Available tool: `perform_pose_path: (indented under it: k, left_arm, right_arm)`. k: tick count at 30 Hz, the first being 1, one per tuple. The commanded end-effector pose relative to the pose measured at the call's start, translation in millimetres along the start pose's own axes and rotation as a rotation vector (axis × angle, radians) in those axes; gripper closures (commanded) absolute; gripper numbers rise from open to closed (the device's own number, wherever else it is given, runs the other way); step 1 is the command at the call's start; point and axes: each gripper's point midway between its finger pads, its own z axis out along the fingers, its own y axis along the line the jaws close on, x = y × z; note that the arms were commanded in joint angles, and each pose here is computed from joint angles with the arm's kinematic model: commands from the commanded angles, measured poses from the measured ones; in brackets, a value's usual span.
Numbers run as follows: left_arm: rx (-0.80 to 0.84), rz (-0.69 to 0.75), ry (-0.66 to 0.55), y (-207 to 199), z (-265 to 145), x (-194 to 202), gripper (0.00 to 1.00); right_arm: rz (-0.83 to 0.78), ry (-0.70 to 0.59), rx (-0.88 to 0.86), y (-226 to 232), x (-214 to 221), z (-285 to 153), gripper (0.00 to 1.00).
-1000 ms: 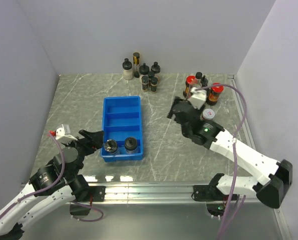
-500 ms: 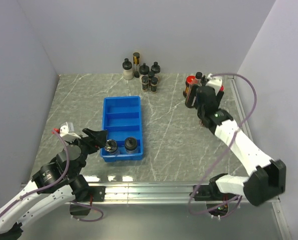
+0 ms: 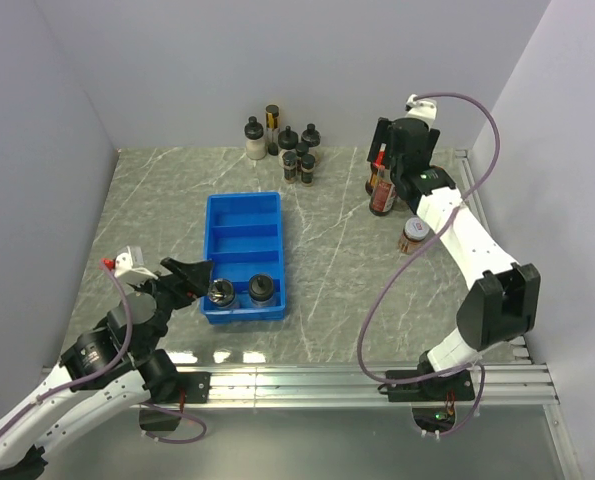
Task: Organize the condiment bottles
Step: Move the bottle to the center of the board.
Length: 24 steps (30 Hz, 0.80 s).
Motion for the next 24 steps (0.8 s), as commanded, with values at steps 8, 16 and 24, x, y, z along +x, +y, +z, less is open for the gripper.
perform_pose_path:
  k: [8,16,24]
  left_arm:
    - [0.013,-0.032,-0.019,-0.9,-9.0,-12.0,0.13]
    - [0.006,-0.038,-0.021,3.4,-11.3,-12.2,0.13]
    - [-0.001,-0.041,-0.013,6.2,-11.4,-9.1,0.14]
  right_arm:
    - [-0.026,0.02,0.049,-1.6,-2.3,30.8,0.11]
    - [-0.029,0.026,0.067,-5.7,1.0,45.1,0.16]
    - [-0.018,0.057,0.044,-2.7,10.2,59.1,0.37]
